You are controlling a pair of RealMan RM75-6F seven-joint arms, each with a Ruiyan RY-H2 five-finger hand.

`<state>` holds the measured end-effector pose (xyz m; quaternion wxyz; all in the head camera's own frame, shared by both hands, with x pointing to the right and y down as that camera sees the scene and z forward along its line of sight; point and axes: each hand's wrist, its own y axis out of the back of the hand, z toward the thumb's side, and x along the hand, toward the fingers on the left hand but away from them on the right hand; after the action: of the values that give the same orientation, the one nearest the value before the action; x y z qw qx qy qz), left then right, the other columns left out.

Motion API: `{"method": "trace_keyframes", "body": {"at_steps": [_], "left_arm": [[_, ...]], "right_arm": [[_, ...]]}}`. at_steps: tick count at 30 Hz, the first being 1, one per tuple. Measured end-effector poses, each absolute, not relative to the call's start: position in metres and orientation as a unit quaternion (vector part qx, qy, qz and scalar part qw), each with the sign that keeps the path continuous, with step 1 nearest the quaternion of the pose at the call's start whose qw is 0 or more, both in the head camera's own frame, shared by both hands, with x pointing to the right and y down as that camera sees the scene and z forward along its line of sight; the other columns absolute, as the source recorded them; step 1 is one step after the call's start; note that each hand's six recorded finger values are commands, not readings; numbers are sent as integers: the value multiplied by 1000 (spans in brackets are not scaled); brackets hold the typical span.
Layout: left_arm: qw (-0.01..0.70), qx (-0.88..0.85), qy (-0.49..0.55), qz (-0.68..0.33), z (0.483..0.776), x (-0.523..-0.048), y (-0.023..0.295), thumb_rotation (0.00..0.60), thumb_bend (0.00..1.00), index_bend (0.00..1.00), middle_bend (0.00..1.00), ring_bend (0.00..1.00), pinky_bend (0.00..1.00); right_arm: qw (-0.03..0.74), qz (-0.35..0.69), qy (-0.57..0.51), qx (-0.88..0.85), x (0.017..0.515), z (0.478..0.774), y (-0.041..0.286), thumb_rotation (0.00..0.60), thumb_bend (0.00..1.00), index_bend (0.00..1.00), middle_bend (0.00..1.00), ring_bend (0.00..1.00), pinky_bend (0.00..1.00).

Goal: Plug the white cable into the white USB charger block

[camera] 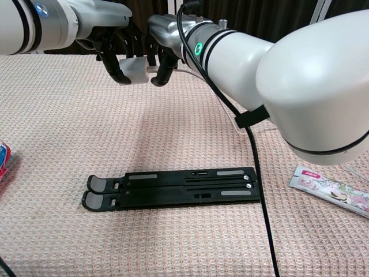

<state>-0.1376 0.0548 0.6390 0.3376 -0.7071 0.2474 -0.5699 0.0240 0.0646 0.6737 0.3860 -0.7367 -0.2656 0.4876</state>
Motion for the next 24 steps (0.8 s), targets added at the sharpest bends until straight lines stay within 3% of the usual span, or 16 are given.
{"method": "trace_keyframes", "body": {"at_steps": [17,24], "left_arm": [[340,-707,238,-572,640,-140,58,600,350,505,440,746,1000],[342,-706,234,-574,642,-137,58,600,350,505,438,746,1000]], "right_arm": [[397,495,-272,-723,36,668,60,600,321,559,570,447,411],[397,496,-268,-724,36,669,63,600,328,618,585,447,411]]}}
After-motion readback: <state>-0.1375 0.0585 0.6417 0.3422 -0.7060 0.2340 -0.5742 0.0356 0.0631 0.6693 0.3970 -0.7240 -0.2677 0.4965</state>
